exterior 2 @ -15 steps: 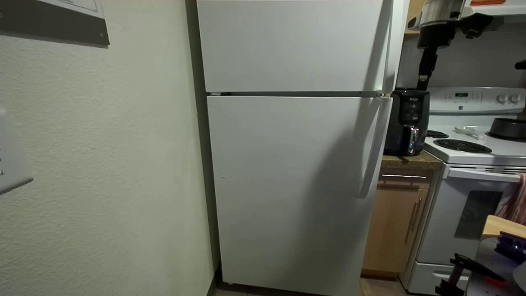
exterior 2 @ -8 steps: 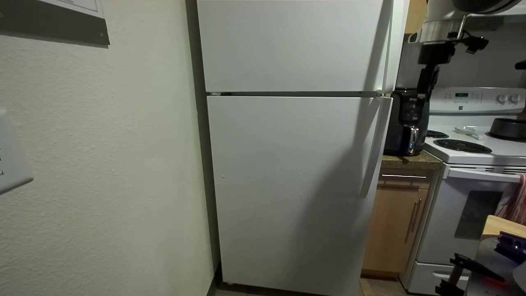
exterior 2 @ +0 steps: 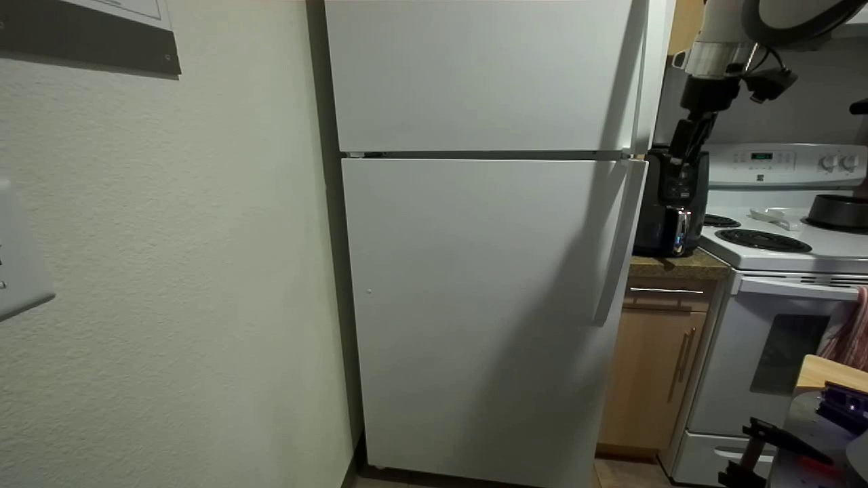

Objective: Open the top door of the fridge

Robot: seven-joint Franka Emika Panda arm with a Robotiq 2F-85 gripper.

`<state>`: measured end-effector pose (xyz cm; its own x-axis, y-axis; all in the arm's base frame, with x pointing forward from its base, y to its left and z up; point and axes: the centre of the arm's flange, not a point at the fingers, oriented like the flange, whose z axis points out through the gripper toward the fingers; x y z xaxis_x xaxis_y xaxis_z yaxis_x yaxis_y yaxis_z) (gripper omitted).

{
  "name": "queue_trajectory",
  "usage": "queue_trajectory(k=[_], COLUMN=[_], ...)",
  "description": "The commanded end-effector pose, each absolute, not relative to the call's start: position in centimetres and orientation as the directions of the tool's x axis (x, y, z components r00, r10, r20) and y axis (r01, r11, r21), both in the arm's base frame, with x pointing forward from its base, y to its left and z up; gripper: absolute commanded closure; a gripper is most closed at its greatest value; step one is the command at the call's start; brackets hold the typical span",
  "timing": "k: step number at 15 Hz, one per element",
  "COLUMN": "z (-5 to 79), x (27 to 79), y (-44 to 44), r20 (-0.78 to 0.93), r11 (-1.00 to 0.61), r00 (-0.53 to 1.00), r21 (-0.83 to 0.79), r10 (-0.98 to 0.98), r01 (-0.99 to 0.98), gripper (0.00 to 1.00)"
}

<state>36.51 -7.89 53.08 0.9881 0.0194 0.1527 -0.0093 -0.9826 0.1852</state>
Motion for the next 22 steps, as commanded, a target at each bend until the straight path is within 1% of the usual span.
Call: queue_trajectory(k=[1,5,12,15,17,22], z=[53.2,54.5,57.8,58.7,59.1,57.4], x=[36.7,36.9,37.2,37.2,37.2,36.7], y=[-8.7,-9.1,-8.3,-7.9,-7.6,-6.9], r20=[0.237,0.312,0.469,0.510,0.522,0.468], r11=[-0.966,-0.959,-0.960,-0.961,-0.963,-0.970], r00=[0.971,0.950,0.883,0.860,0.853,0.884], r21=[0.249,0.264,0.248,0.240,0.233,0.218], r10=[-0.011,-0.014,-0.002,0.002,0.004,0.006], r01=[-0.072,-0.101,-0.134,-0.140,-0.138,-0.109], gripper=[0.00,0.00,0.00,0.00,0.00,0.00])
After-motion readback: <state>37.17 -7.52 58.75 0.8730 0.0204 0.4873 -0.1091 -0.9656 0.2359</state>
